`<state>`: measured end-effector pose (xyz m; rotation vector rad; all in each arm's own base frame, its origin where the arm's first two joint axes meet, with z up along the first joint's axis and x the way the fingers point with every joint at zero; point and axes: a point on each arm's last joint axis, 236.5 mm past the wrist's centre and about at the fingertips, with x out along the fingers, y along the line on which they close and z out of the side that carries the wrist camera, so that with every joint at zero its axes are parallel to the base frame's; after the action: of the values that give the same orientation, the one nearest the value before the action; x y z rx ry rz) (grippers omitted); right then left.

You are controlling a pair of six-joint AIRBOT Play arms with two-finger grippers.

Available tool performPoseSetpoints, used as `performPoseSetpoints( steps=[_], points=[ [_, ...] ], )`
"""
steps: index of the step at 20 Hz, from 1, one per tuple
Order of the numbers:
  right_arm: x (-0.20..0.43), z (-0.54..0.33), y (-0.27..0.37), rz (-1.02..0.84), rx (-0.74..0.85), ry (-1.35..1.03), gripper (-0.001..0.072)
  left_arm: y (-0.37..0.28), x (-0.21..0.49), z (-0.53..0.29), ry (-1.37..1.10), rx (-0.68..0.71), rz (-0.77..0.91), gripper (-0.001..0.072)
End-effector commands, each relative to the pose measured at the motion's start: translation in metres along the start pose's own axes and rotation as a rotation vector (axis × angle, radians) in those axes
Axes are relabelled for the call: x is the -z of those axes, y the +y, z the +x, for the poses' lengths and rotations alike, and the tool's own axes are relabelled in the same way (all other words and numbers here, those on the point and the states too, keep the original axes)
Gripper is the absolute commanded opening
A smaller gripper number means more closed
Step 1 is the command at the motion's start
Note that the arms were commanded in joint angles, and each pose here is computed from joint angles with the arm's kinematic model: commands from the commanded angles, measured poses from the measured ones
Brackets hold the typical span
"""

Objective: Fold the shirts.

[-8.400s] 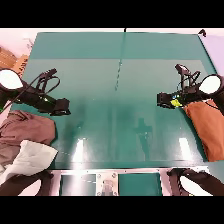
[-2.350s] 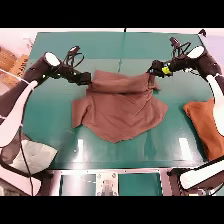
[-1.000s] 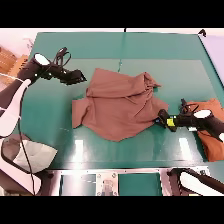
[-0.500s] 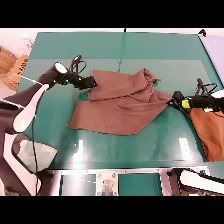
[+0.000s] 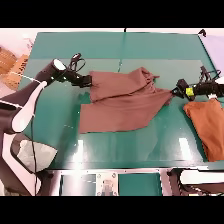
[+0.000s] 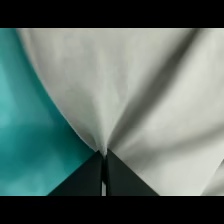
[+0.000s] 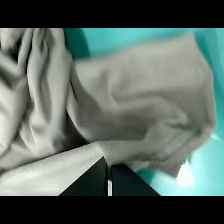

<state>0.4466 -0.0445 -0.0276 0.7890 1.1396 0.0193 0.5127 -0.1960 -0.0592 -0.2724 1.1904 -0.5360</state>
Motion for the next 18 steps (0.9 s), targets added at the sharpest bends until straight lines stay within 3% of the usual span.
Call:
performPoseSetpoints(
  steps=[1,10,11,12,13,14,16,18],
  points=[
    [-0.042,0.015,0.019,-0.027,-0.029,0.018,0.0018,0.033,0.05,-0.037,0.214,-0.16,0.026,0.0018],
    [-0.09,0.064,0.09,-0.136,-0.098,0.036,0.0022,0.004,0.15,-0.057,0.3,-0.128,-0.129,0.0022],
    [-0.088,0.06,0.09,-0.121,-0.098,0.047,0.0123,0.004,0.148,-0.058,0.295,-0.126,-0.127,0.0086],
    [-0.089,0.05,0.085,-0.081,-0.094,0.056,0.0223,0.003,0.144,-0.059,0.287,-0.126,-0.123,0.0469],
    [-0.09,0.034,0.077,-0.041,-0.089,0.066,0.0238,0.001,0.142,-0.061,0.286,-0.123,-0.119,0.0604],
    [-0.09,0.018,0.067,-0.008,-0.074,0.075,0.0233,0.001,0.139,-0.066,0.291,-0.118,-0.108,0.0604],
    [-0.084,-0.015,0.035,0.011,0.035,0.102,0.0141,0.006,0.128,-0.08,0.284,-0.116,-0.08,0.0604],
    [-0.065,-0.042,0.002,0.015,0.197,0.145,0.0141,0.023,0.107,-0.098,0.225,-0.127,-0.11,0.0604]
  ],
)
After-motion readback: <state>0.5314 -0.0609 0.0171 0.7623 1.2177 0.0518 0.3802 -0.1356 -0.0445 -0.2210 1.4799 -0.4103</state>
